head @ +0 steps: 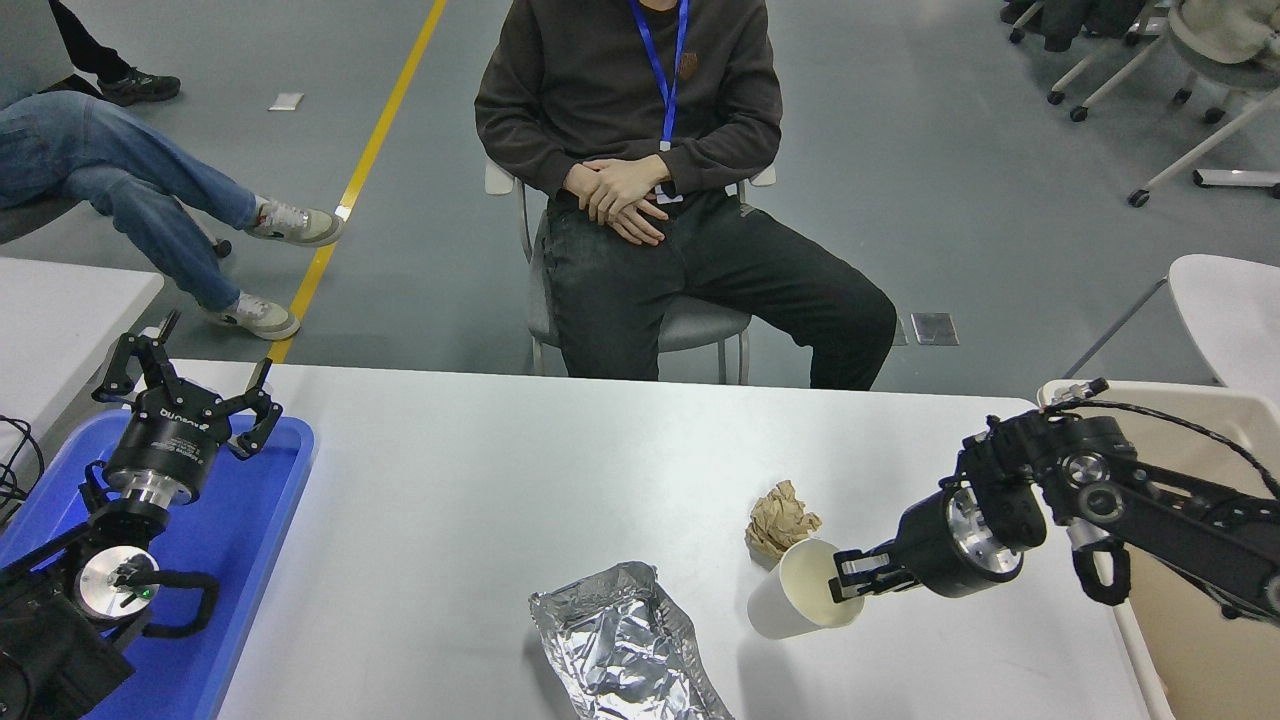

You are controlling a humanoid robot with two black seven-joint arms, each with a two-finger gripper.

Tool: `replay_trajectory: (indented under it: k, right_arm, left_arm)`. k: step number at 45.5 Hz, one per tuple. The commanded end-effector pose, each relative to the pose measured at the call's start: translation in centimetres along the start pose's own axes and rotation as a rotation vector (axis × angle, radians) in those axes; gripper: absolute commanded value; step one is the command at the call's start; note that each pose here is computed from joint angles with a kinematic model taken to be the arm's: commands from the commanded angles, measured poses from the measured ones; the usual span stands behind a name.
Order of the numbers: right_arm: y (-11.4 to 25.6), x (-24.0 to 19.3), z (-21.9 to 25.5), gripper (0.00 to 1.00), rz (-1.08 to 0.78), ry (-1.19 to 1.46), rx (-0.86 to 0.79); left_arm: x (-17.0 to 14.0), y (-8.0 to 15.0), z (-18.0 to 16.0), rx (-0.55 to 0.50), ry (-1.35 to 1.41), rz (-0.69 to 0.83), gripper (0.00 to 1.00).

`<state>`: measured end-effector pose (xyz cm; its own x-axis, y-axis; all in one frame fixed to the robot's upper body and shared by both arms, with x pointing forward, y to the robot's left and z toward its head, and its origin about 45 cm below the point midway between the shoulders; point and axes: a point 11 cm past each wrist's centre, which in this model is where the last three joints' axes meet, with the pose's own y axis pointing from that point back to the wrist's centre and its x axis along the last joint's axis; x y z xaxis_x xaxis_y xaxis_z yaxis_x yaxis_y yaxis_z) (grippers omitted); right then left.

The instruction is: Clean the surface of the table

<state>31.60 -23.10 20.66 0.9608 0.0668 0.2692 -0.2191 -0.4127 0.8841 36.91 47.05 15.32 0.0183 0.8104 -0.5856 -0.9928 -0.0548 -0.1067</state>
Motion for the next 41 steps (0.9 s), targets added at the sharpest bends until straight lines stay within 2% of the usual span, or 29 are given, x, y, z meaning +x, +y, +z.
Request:
replay_trajectory:
  k: [1, 10, 25, 32, 41]
  right_arm:
    - [5.6, 1.9, 0.8, 0.0, 0.065, -0.021, -0.006]
    - [10.1, 2.7, 1.9, 0.0, 0.133, -0.033, -0.039]
    - [17.7, 4.8, 0.8, 0.0, 0.238, 0.011, -0.052]
    - [18.8, 4.8, 1.3, 0.0, 0.254, 0.007, -0.077]
    - [20.0, 4.1, 5.9, 0.0, 0.28, -0.073, -0.212]
  left_arm:
    - [0.0, 0.0, 0.0, -0.001, 0.0, 0.0, 1.0]
    - [0.0, 0.0, 0.0, -0.001, 0.0, 0.001, 1.0]
    - [0.0, 0.0, 0.0, -0.001, 0.0, 0.001, 1.0]
    - [0.0, 0.0, 0.0, -0.001, 0.0, 0.001, 1.0]
    - [0.0, 0.0, 0.0, -0.001, 0.0, 0.001, 1.0]
